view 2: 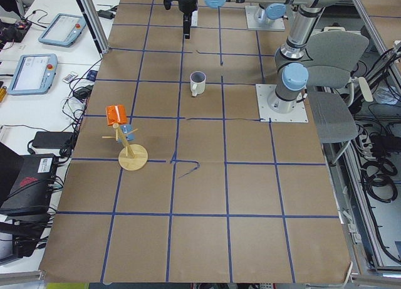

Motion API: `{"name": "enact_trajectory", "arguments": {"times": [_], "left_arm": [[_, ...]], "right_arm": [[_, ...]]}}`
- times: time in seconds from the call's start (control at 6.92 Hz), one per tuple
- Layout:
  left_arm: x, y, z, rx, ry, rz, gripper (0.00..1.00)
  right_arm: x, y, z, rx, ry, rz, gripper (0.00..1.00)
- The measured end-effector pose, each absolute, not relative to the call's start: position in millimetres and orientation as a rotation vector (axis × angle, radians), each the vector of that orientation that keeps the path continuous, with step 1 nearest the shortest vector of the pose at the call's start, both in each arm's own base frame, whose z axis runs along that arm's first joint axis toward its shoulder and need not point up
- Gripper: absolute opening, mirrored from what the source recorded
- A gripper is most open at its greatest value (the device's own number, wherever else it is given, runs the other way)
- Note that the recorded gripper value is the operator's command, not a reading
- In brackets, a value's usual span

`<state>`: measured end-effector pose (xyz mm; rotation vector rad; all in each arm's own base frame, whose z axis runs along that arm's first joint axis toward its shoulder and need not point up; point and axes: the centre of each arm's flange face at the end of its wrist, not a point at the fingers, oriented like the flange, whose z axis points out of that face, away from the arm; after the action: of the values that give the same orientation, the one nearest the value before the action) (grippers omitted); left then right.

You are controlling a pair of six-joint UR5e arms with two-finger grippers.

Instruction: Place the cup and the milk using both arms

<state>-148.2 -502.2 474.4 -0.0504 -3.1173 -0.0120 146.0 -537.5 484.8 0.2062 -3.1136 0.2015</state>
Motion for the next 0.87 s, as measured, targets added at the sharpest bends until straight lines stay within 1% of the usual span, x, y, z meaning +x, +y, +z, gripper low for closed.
{"name": "enact_trajectory", "arguments": {"times": [0.14, 0.29, 0.58, 0.72, 0.87], "left_arm": [[-148, -507, 460, -0.050, -3.116, -0.060, 1.00], [-148, -511, 430, -0.047, -3.113, -0.140, 1.00], [-147, -507, 337, -0.058, -3.108, -0.245, 1.00], [-145, -497, 298, -0.074, -3.112, -0.289, 0.87], [-143, -490, 276, -0.089, -3.124, -0.322, 0.49]], "right_arm": [[146, -537, 484, 0.207, -3.114, 0.200, 1.00], [146, -537, 484, 0.206, -3.114, 0.200, 1.00], [146, -537, 484, 0.207, -3.114, 0.200, 1.00], [146, -537, 484, 0.206, -3.114, 0.199, 1.00], [146, -537, 484, 0.207, -3.114, 0.199, 1.00]]}}
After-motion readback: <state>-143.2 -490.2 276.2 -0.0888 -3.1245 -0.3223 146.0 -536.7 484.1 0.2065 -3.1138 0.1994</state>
